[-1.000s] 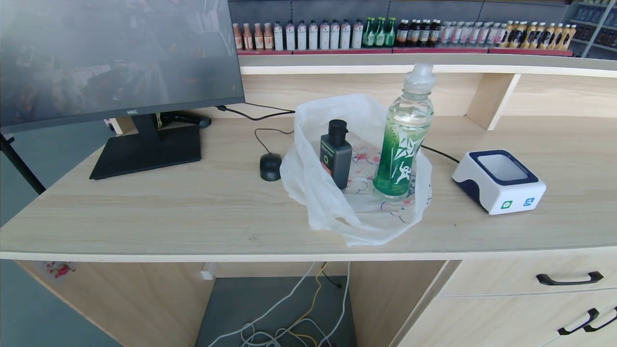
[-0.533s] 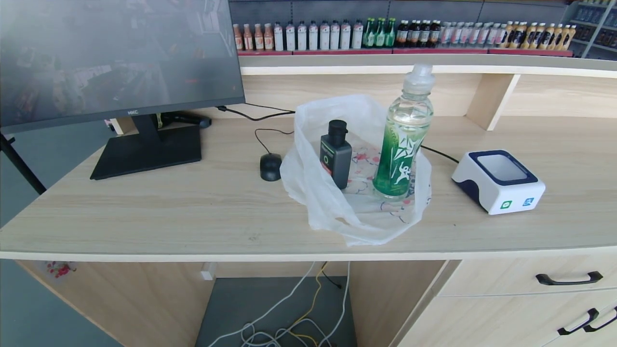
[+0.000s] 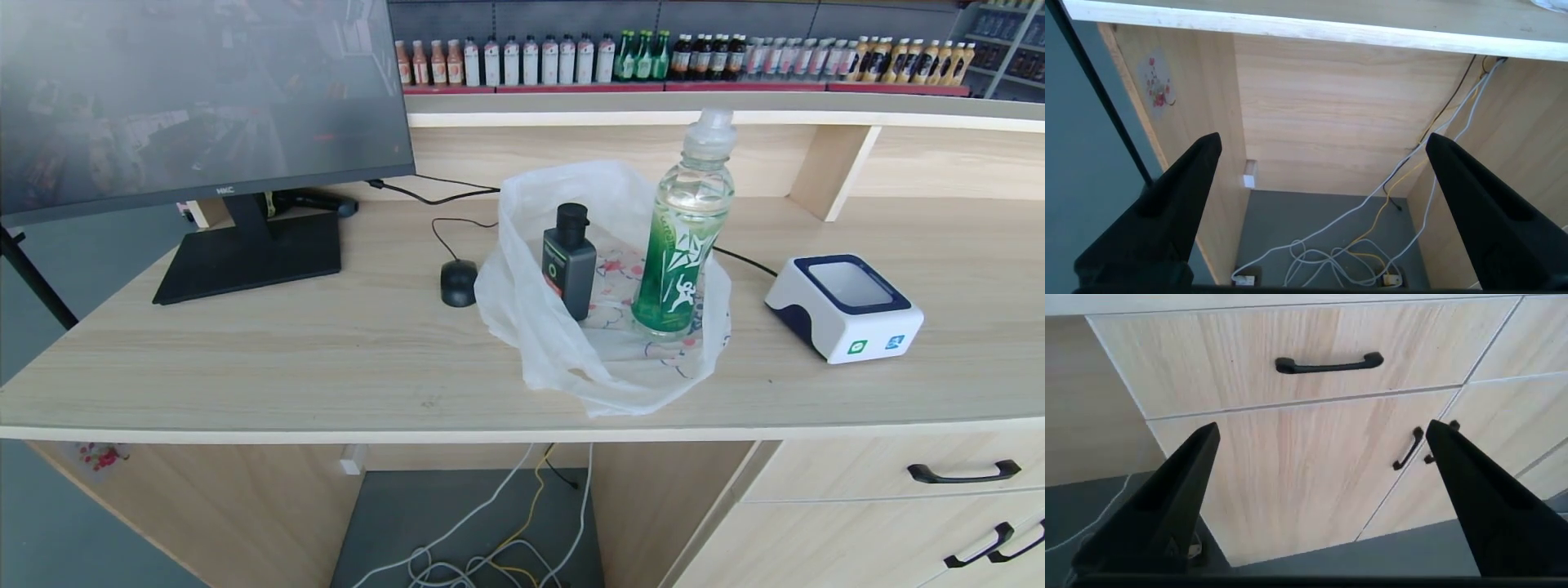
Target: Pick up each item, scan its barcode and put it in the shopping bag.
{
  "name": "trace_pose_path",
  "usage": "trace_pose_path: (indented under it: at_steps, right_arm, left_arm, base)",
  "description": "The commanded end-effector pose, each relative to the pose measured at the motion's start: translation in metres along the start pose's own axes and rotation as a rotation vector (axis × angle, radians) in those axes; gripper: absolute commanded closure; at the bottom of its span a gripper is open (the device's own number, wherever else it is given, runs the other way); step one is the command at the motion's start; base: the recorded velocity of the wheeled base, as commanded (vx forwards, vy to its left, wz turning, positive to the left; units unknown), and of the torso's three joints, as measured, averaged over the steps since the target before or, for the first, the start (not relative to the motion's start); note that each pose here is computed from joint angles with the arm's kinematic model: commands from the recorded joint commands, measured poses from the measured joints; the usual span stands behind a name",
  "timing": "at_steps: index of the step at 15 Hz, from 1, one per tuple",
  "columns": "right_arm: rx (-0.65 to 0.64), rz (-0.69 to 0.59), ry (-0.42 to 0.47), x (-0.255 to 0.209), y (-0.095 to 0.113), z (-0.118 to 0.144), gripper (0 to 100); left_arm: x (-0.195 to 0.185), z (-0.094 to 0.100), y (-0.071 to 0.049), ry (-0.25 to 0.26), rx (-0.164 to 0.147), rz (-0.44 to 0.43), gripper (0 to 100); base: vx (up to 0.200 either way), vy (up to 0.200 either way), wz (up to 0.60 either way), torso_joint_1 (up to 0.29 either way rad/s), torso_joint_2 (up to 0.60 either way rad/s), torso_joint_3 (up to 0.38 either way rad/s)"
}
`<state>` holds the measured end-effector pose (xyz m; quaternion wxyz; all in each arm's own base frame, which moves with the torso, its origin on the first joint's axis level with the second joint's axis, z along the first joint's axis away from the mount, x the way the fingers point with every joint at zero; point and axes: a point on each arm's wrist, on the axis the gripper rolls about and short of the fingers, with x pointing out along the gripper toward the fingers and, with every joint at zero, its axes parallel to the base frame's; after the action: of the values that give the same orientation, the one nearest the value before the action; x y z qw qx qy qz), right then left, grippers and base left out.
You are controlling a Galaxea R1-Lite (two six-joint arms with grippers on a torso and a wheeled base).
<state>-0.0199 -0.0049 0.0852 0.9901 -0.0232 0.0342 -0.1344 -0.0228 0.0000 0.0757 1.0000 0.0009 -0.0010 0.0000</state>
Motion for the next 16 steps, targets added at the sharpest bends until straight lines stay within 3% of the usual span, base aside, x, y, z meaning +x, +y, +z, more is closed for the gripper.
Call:
trace_pose_path:
  at_steps: [1, 2, 3, 7, 12, 16]
  right_arm:
    - [0.018, 0.134, -0.049, -0.0033, 0.0004, -0.0025, 0]
    - [0.022, 0.234, -0.069, -0.0045, 0.0024, -0.0030, 0]
    - [0.021, 0.255, -0.069, -0.0039, 0.0036, -0.0088, 0]
    - [0.033, 0.255, -0.069, -0.0034, 0.0038, -0.0096, 0]
    - [0.041, 0.256, -0.068, -0.0034, 0.0038, -0.0096, 0]
    - [0.041, 0.257, -0.068, -0.0034, 0.0037, -0.0096, 0]
  left_arm:
    - [0.0000, 0.0001, 0.0000, -0.001, 0.000, 0.000, 0]
    - [0.0000, 0.0001, 0.0000, -0.001, 0.000, 0.000, 0]
    - [0.0000, 0.0001, 0.0000, -0.001, 0.000, 0.000, 0]
    - [0.0000, 0.0001, 0.0000, -0.001, 0.000, 0.000, 0]
    - [0.0000, 0.0001, 0.0000, -0.001, 0.003, 0.000, 0]
    - [0.0000, 0.0001, 0.0000, -0.001, 0.004, 0.000, 0]
  base:
    - [0.000, 0.000, 0.00, 0.000, 0.00, 0.000]
    - [0.000, 0.000, 0.00, 0.000, 0.00, 0.000]
    - [0.000, 0.000, 0.00, 0.000, 0.00, 0.000]
    - [0.000, 0.000, 0.00, 0.000, 0.00, 0.000]
    - [-0.200, 0.000, 0.00, 0.008, 0.00, 0.000]
    - [0.000, 0.000, 0.00, 0.000, 0.00, 0.000]
